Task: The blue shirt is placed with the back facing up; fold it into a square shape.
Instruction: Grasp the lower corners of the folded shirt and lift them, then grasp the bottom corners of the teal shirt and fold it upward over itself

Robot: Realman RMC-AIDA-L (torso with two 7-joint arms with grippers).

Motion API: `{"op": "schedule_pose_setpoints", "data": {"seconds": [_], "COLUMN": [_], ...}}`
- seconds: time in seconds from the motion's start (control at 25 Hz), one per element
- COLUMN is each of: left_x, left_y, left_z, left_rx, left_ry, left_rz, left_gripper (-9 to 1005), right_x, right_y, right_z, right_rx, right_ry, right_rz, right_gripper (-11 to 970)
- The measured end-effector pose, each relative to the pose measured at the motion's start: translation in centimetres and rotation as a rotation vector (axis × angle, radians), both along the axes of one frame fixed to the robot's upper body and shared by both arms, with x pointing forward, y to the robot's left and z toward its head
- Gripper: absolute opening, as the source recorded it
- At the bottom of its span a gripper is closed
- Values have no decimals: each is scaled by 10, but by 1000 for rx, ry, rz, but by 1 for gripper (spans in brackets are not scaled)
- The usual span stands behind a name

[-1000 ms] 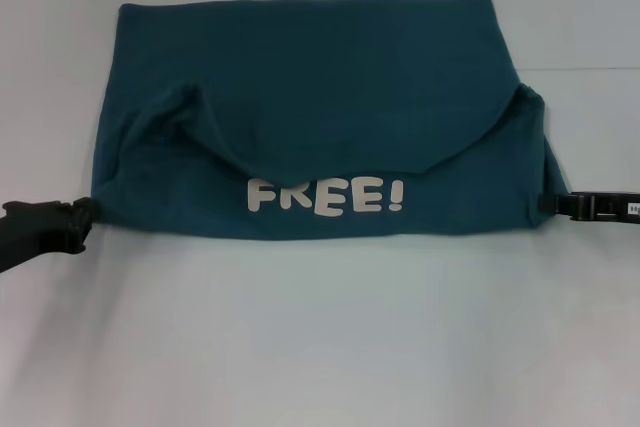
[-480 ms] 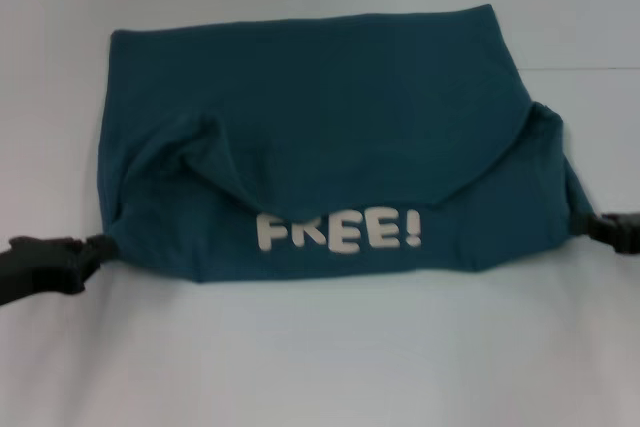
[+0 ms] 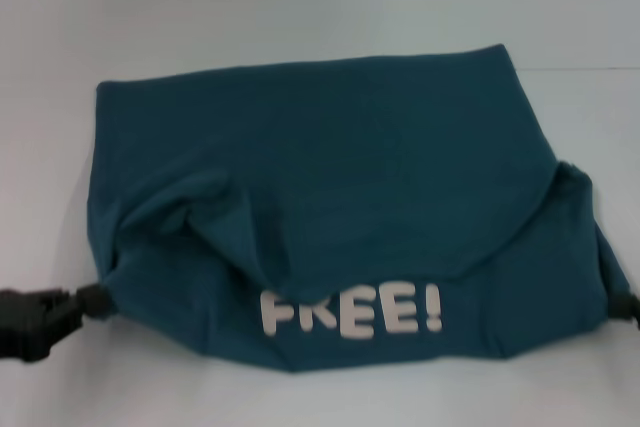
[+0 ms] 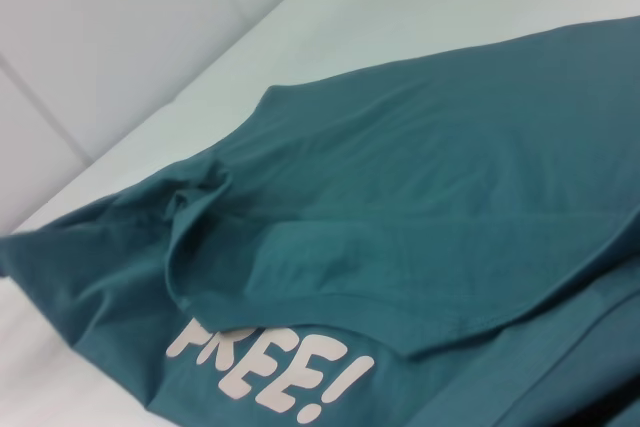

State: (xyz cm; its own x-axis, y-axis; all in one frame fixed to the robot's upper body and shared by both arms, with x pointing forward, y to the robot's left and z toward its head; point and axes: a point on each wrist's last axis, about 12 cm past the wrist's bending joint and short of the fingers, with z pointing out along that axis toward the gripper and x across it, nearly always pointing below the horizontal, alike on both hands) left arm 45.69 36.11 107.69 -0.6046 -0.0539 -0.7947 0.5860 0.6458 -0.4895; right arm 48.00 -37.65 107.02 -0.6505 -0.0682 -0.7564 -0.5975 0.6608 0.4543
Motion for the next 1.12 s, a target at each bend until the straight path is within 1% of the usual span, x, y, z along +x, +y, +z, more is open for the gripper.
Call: {"op": "schedule_pose_setpoints", "data": {"seconds": [0.2,0.32,0.56,0.8,1.12], "left_x": [-24,-36,-51,-59,-63], "left_y": [5,7,6,5,3], "left_z": [-2,-5,-8,-10,-12], "left_rx": [-47,-56,-72,-74,-80], "left_ry": [45,83,137,170,195], "left_rz": [-26,-44,-94,-123,-142], "left_gripper": [27,27,28,28,28], "right_x": [-29,-42,-63,-73,-77], "right_y": [-9,-13,-20,-21,-21], "right_z": [-1,0,-2,-5,-5], "right_rx": [26,48,65,61,71], "right_ry": [-12,-18,4,28,34], "right_rz": [58,81,99,110,120], "right_gripper": [32,36,43,50,60]}}
